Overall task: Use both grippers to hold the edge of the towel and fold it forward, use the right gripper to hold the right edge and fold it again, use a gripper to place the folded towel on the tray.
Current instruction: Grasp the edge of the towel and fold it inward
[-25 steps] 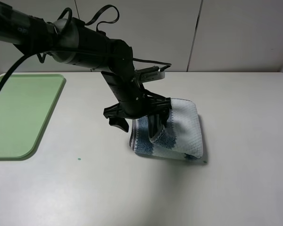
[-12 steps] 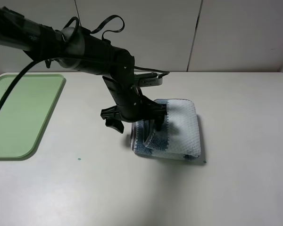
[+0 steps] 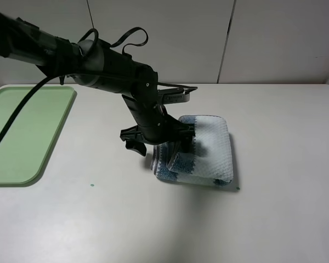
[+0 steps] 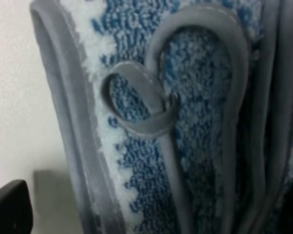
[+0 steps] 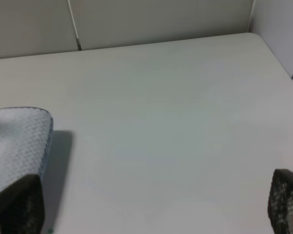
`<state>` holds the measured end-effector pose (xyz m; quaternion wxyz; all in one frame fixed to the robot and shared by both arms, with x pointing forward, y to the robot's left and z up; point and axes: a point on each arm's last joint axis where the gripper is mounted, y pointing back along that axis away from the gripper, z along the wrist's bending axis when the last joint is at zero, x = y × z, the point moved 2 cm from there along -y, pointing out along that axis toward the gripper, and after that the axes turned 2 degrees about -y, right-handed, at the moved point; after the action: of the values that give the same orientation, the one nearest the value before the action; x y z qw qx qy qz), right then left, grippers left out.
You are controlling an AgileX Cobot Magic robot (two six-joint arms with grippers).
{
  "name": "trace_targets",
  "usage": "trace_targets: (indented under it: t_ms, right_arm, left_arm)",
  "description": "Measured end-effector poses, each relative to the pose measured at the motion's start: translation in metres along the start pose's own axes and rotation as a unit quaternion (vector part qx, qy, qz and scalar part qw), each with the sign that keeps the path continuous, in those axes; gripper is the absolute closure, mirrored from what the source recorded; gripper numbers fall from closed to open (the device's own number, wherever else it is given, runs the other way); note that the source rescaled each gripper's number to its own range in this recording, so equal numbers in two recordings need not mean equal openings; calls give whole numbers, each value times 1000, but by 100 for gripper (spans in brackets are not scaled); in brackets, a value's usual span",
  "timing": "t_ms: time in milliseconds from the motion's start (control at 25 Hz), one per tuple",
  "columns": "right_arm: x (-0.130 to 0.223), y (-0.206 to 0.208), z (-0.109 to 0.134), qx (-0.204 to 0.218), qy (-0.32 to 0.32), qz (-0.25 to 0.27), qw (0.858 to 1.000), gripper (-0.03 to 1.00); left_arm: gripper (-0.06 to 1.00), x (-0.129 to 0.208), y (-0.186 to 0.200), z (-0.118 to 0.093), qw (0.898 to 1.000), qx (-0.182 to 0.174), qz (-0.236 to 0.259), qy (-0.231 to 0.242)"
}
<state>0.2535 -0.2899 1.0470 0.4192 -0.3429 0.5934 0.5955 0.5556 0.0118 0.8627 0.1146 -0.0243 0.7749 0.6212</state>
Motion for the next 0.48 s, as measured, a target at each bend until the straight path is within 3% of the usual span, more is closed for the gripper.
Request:
trace_targets:
  t_ms: [120,480]
  right_arm:
    - [0,0,0,0,-1,0,1000,-3]
    - [0,0,0,0,-1,0,1000,-3]
  left_arm:
    - [2,-1,0,-1,1000,3,-5,0]
    - [36,-2,0,-1,1000,6,-9,0]
